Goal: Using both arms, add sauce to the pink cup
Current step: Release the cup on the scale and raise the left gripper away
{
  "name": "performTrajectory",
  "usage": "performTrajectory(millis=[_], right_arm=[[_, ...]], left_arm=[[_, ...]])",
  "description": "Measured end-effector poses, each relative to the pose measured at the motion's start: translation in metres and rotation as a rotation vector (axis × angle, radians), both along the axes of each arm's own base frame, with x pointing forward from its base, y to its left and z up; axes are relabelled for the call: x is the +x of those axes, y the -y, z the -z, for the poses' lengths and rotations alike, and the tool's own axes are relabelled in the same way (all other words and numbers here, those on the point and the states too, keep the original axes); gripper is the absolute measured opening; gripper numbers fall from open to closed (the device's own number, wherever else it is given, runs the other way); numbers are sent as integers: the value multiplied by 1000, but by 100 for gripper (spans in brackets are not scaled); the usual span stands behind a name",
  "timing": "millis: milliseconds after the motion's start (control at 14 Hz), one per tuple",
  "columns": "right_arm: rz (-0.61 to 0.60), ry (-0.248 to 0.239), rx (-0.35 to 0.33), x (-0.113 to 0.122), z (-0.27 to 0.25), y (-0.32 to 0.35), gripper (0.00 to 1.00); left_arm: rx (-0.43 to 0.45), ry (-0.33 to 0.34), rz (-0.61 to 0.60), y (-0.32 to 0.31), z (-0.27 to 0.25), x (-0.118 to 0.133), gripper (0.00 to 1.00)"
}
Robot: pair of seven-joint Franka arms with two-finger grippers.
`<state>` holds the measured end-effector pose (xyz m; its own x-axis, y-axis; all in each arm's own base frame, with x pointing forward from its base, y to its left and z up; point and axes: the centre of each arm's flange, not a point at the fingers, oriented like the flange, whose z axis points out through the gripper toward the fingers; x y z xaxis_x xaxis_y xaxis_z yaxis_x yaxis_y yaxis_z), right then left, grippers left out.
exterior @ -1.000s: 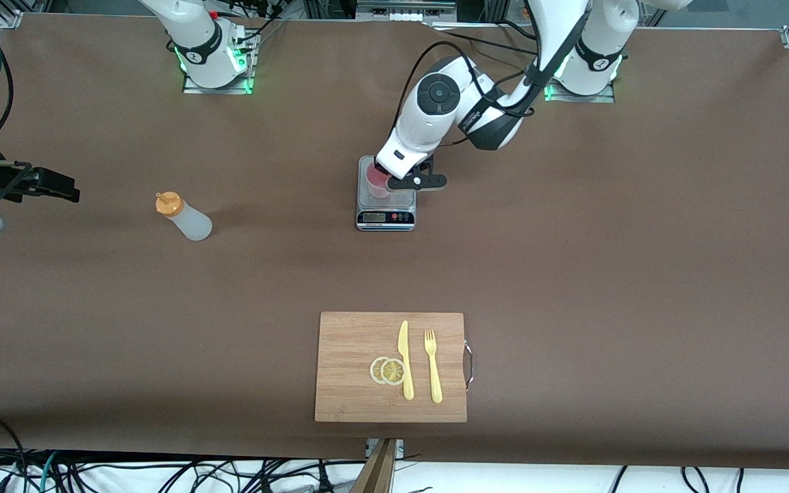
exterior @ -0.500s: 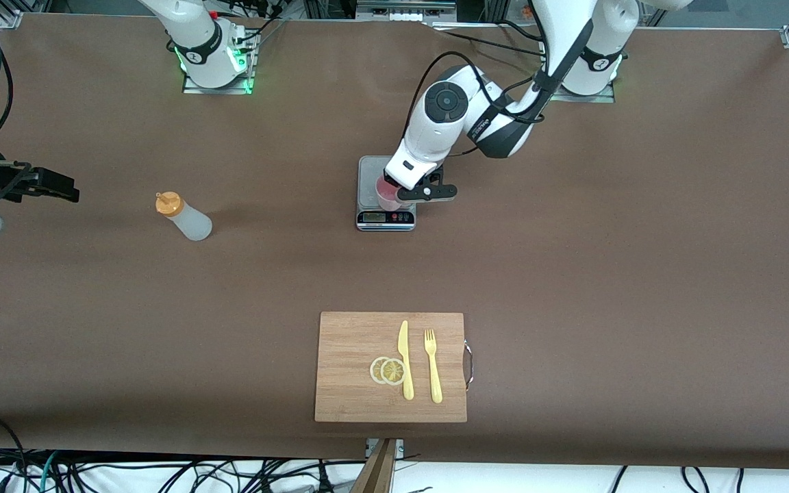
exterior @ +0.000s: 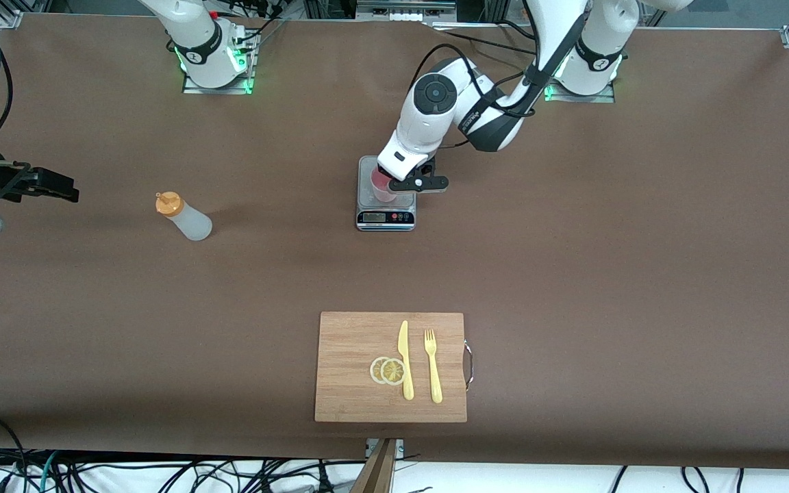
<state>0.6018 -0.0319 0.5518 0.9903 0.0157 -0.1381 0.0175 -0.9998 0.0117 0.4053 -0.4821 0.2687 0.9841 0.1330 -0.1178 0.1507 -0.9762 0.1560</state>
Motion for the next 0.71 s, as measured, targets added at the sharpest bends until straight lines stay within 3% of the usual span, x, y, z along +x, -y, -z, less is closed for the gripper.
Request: performTrajectory(millis=[286,357,714], right_arm=[[0,0,0,0,0,0,100],[1,0,0,0,0,0,100],[3,-1,-1,0,1,1,100]], left_arm=[[0,-3,7,4,0,-5,4],[1,-3,7,4,0,-5,8],[-9,15,-6,0,-14,2,57]])
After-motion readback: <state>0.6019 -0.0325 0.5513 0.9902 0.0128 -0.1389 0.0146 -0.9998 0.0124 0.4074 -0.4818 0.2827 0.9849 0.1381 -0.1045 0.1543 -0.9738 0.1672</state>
